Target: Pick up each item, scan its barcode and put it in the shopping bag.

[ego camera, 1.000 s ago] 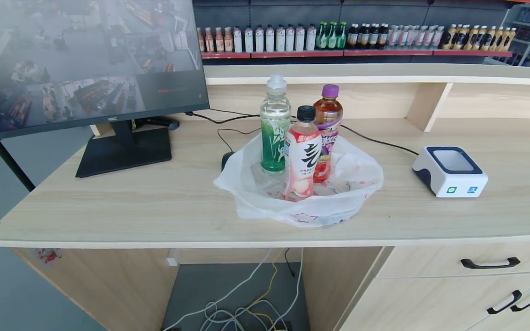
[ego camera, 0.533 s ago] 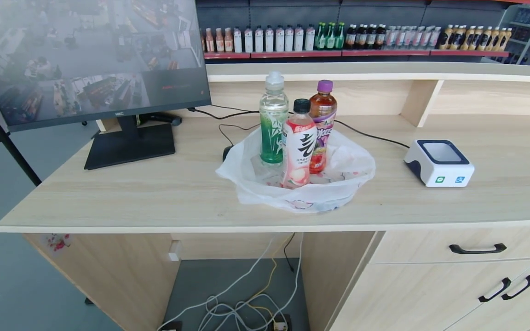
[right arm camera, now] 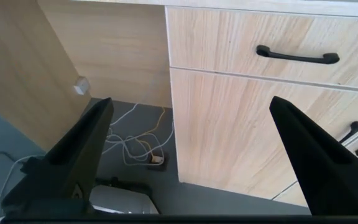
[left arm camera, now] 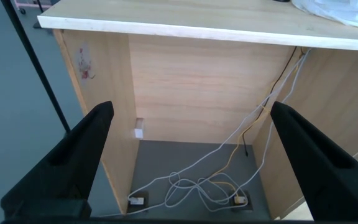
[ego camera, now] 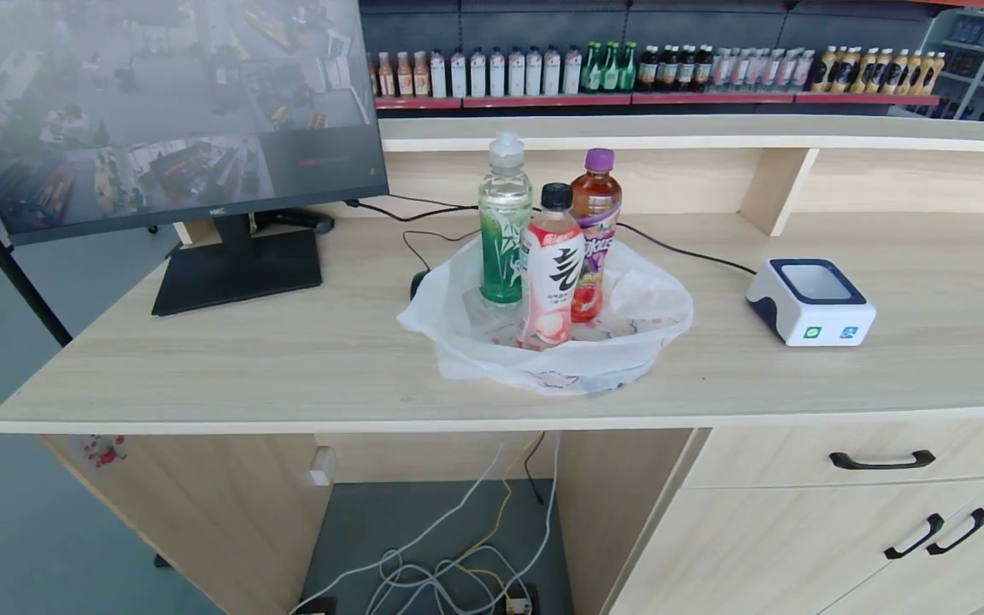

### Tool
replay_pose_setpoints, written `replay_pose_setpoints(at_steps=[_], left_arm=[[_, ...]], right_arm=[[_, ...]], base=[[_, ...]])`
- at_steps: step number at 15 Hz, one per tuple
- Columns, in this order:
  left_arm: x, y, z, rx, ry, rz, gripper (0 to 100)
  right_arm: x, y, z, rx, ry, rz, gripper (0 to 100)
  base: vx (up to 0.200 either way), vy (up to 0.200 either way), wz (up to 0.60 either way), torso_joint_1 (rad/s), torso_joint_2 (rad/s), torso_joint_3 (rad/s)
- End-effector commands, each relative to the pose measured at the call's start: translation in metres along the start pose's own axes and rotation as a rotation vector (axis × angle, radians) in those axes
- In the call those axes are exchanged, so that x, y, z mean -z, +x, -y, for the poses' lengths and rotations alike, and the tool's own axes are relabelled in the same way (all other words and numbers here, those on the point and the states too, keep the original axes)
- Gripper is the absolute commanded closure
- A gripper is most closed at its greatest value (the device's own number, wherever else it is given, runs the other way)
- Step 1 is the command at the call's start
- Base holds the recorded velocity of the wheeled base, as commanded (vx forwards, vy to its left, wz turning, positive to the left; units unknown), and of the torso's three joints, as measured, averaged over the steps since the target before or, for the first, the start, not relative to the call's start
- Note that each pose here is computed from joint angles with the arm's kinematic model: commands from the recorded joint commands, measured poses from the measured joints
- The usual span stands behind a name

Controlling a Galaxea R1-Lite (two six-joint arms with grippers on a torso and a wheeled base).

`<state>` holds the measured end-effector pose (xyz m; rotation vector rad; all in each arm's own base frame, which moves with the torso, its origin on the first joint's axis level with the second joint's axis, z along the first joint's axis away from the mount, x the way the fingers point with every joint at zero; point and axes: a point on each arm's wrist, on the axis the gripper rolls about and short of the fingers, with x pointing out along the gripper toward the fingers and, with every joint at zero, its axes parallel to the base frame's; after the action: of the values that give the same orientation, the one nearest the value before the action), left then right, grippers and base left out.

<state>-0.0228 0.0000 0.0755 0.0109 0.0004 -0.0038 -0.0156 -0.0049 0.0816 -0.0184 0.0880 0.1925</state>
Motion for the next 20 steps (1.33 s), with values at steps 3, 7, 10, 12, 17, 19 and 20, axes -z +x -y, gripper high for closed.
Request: replay_pose_setpoints(at_steps=[3,7,10,12,17,19,20], left_arm=[[0.0000,0.0000,0.0000,-0.001,-0.002,0.000,0],[0.0000,0.0000,0.0000,-0.001,-0.002,0.000,0],[0.0000,0.0000,0.0000,-0.001,0.000,0.000,0],[0.0002,0.0000,0.0000,-0.001,0.000,-0.001,0],[0.0000,0.0000,0.0000,-0.001,0.000,0.000,0],[0.0000,0.0000,0.0000,-0.001,-0.002,0.000,0],[0.0000,0.0000,0.0000,-0.001,-0.002,0.000,0]], right_arm=[[0.0033,0.0009,-0.0002,0.001,0.011,0.002,0],[0.0033,0.0009,-0.0003,-0.004,0.009,0.002,0],[0.0033,0.0009,-0.0003,-0.004,0.025,0.002,0],[0.0033,0.0009,-0.0003,-0.004,0.025,0.002,0],[0.0033,0.0009,-0.0004,-0.009,0.000,0.002,0],[0.0033,0.0009,-0.0004,-0.009,0.000,0.002,0],[0.0033,0.0009,-0.0004,-0.009,0.000,0.002,0]], base=[[0.000,-0.200,0.00,0.011,0.01,-0.002],[0.000,-0.200,0.00,0.001,0.00,0.002],[0.000,-0.200,0.00,0.001,0.00,0.002],[0.000,-0.200,0.00,0.002,0.00,0.002],[0.000,-0.200,0.00,0.003,0.00,0.000],[0.000,-0.200,0.00,0.000,0.01,0.000],[0.000,-0.200,0.00,0.002,0.01,0.007]])
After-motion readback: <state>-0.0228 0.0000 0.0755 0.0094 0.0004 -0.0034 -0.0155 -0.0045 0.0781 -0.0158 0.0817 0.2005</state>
